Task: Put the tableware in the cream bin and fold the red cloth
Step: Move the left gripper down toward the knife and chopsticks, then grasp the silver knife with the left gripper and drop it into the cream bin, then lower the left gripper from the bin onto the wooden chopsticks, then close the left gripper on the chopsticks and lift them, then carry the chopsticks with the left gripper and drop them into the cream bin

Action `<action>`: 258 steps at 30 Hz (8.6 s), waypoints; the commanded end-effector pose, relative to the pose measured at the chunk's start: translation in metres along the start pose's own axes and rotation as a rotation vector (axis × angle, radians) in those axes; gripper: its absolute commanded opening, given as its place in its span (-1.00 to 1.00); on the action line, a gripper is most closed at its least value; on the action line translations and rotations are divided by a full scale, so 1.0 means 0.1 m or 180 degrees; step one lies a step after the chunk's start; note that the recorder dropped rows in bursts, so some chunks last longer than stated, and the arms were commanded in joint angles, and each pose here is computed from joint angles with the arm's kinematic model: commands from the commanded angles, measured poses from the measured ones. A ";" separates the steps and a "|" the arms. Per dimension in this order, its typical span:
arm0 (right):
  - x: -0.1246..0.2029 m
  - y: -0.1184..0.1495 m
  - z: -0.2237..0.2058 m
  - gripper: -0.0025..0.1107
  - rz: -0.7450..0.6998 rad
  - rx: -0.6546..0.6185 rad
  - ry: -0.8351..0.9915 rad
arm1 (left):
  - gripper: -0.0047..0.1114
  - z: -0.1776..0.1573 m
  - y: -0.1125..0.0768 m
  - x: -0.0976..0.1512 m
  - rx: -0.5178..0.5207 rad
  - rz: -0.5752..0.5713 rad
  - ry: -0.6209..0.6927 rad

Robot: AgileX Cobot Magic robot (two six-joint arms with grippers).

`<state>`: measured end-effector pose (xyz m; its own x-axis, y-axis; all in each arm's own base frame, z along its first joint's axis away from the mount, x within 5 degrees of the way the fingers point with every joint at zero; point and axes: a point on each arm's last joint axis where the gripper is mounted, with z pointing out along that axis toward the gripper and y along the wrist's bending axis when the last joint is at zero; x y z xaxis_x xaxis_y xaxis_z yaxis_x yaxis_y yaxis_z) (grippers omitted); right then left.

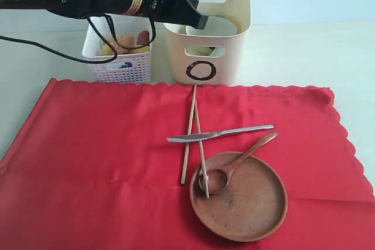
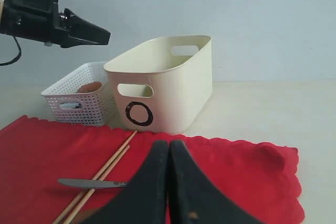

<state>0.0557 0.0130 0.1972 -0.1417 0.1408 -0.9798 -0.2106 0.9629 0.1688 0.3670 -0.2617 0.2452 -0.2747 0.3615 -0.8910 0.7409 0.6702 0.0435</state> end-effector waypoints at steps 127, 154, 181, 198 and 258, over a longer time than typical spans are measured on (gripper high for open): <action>0.01 0.00 0.00 -0.96 -0.0001 -0.0009 -0.0018 | -0.92 0.62 0.06 -0.23 -0.1222 -0.0116 -0.0217; 0.01 0.00 0.00 -0.96 -0.0001 -0.0009 -0.0018 | -0.92 0.08 -0.67 0.36 -0.0620 0.0044 0.2299; 0.01 0.00 0.00 -0.96 -0.0001 -0.0009 -0.0018 | 0.24 0.54 -0.80 0.86 -0.0367 -0.0421 0.2393; 0.01 0.00 0.00 -0.96 -0.0001 -0.0009 -0.0018 | -0.30 0.74 -0.84 1.18 -0.0325 -0.0456 0.2559; 0.01 0.00 0.00 -0.96 -0.0001 -0.0009 -0.0018 | -0.92 0.45 -0.10 -0.83 -0.0472 -0.0045 -0.0995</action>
<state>0.0557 0.0130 0.1972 -0.1417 0.1408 -0.9798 -0.2106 0.9629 0.1688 0.4027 -0.3274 0.2976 -0.1353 0.2160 -0.9670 0.6397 0.7643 0.0812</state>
